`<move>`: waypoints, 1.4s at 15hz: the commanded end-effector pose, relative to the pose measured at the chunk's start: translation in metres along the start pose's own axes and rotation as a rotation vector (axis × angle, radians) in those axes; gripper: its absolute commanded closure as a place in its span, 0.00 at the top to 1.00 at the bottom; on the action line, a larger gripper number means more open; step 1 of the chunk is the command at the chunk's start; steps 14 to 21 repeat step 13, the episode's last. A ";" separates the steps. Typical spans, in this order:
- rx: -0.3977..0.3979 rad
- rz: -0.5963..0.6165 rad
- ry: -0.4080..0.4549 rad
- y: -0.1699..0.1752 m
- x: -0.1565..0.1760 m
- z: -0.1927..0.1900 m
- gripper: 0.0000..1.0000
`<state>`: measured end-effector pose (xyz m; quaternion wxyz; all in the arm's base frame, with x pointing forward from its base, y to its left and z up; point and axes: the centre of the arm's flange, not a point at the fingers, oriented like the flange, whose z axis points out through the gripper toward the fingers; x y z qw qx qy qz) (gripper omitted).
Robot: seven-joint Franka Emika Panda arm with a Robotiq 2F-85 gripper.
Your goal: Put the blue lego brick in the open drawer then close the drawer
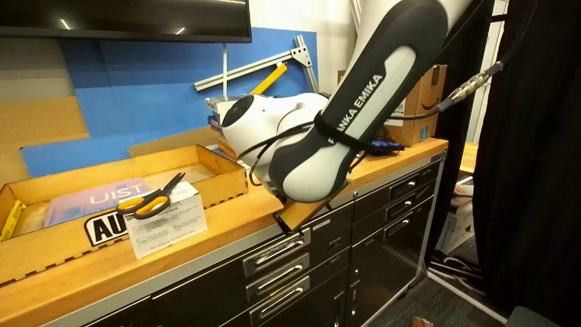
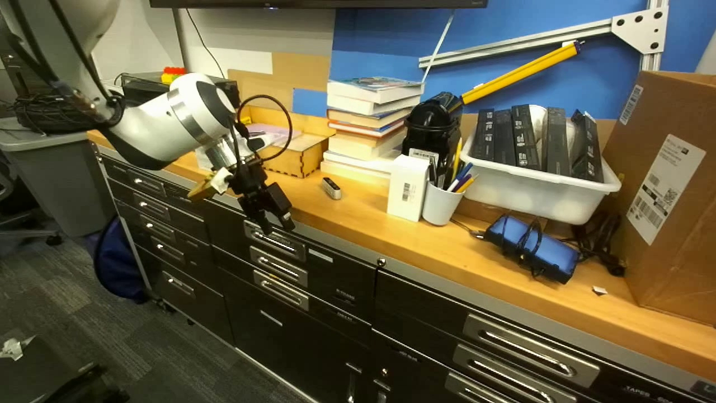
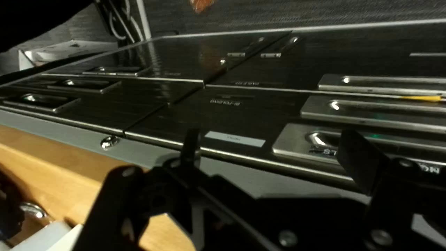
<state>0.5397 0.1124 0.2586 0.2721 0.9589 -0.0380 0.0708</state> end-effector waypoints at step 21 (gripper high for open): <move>0.681 -0.107 -0.170 0.129 0.027 -0.162 1.00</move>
